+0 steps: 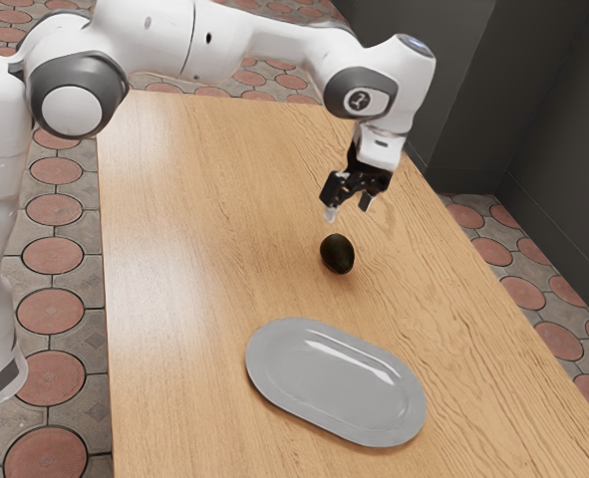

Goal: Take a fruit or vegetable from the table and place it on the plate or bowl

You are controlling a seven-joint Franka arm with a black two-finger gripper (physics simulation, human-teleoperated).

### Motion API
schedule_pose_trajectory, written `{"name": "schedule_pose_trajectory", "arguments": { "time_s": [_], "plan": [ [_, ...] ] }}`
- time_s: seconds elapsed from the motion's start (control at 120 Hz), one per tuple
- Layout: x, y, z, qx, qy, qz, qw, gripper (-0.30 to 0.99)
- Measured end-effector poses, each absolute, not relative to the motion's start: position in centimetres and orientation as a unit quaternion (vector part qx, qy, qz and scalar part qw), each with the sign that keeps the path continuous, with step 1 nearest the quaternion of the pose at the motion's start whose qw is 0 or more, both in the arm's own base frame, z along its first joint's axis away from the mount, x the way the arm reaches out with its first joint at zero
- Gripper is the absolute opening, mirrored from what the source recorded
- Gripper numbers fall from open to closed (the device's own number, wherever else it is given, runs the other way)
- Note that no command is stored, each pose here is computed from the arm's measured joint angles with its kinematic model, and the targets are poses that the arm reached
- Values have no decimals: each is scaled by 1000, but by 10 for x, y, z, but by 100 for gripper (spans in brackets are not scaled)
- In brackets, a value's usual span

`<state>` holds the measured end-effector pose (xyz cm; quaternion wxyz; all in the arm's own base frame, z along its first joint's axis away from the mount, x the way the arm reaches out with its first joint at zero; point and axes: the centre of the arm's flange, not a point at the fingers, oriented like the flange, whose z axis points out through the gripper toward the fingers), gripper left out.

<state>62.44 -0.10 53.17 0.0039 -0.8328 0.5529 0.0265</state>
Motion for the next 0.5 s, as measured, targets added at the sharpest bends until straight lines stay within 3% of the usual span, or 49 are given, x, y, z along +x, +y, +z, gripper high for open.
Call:
{"name": "schedule_pose_trajectory", "arguments": {
  "time_s": [0.5],
  "plan": [
    [611,12,495,-791,611,28,-21,68]
  ]
}}
